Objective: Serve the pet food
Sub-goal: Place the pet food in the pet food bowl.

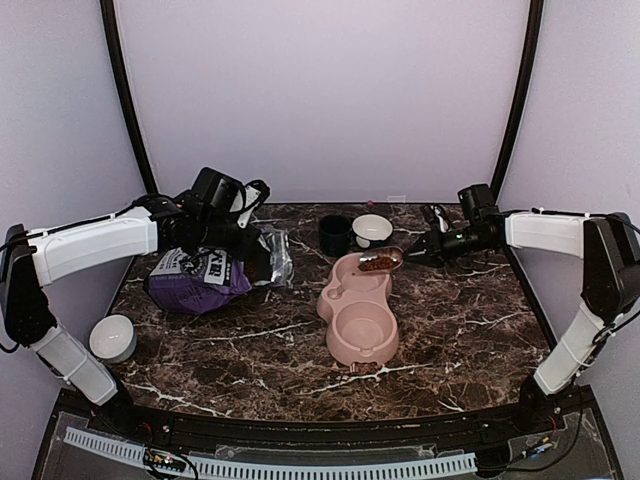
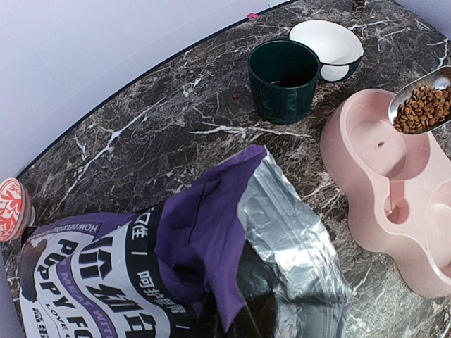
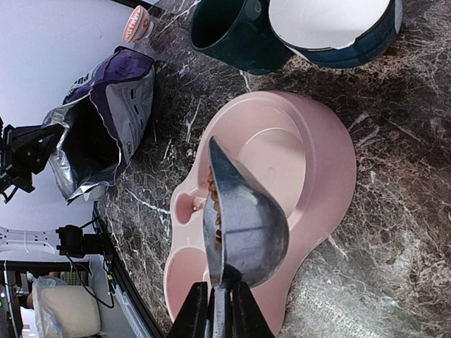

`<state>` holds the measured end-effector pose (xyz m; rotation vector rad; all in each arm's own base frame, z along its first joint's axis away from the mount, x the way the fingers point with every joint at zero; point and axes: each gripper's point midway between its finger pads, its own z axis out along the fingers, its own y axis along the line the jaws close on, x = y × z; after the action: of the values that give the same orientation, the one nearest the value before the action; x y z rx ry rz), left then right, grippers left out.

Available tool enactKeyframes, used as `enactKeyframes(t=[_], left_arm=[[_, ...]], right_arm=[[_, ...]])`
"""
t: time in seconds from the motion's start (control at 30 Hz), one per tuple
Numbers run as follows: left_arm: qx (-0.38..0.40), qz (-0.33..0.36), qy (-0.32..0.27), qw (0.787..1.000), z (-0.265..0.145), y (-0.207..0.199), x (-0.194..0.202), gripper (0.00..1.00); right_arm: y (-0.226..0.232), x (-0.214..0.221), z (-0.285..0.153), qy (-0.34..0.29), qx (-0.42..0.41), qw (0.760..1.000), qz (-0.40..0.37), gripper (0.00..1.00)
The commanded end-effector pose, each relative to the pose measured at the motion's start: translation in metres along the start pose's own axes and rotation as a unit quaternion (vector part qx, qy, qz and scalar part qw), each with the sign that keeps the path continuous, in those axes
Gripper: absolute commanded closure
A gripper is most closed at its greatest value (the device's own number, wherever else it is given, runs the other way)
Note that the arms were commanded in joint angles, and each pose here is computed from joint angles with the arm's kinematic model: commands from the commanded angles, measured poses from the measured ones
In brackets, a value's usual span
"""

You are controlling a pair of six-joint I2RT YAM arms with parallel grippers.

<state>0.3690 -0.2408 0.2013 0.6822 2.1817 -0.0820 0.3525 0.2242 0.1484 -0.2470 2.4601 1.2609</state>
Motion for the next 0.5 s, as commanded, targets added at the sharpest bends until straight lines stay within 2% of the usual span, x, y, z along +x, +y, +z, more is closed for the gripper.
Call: enactKeyframes(t=[0.0, 0.47], left_arm=[[-0.026, -0.014, -0.031, 0.999, -0.019, 0.018, -0.012, 1.0], [-0.024, -0.015, -0.032, 0.999, -0.02, 0.018, -0.013, 1.0]], right_arm=[[0.017, -0.018, -0.012, -0.024, -0.001, 0.999, -0.036, 1.0], [0.025, -0.022, -0.025, -0.032, 0.017, 0.998, -0.059, 1.0]])
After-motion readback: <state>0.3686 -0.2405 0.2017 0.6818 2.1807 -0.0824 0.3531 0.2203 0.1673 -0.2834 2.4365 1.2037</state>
